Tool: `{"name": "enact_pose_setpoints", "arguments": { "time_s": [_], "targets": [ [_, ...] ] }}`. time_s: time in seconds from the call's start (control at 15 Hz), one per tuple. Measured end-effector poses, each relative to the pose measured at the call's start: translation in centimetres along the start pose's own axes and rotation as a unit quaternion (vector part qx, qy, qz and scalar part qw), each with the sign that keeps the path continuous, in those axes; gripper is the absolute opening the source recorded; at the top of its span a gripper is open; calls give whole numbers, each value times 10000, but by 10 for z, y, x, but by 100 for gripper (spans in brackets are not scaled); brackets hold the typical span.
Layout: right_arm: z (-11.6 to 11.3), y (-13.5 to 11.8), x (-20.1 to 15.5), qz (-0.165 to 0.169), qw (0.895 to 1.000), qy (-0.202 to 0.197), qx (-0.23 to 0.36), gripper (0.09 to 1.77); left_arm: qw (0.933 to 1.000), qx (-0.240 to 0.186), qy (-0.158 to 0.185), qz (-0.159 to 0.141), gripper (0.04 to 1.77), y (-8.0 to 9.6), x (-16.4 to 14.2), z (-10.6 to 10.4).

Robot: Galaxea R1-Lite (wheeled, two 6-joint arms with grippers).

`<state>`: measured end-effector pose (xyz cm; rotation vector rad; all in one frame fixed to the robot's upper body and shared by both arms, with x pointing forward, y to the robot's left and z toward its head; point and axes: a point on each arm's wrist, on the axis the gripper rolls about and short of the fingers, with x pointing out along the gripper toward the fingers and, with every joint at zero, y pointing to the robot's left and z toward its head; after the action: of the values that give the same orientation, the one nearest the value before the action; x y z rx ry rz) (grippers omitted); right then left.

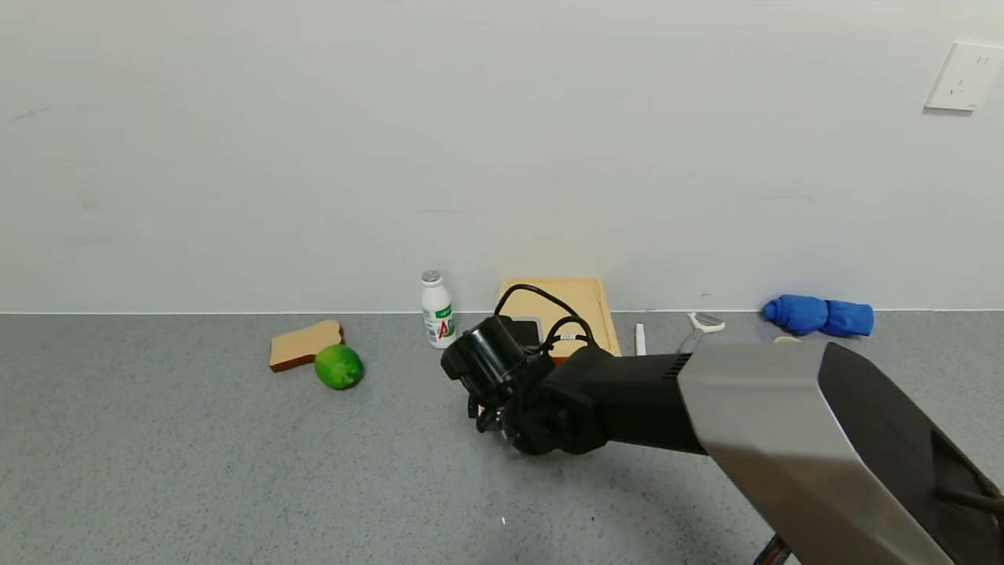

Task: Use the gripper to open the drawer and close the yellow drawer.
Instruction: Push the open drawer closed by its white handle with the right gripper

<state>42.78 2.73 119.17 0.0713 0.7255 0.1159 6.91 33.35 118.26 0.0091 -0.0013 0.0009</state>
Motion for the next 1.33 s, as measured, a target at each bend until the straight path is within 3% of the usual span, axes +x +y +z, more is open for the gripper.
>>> {"name": "enact_pose_setpoints", "arguments": {
  "time_s": [1.33],
  "targets": [
    [23,-17,25,276,9986,-436,-150,171,10000,0,2,0,172,0,0,0]
  ]
}}
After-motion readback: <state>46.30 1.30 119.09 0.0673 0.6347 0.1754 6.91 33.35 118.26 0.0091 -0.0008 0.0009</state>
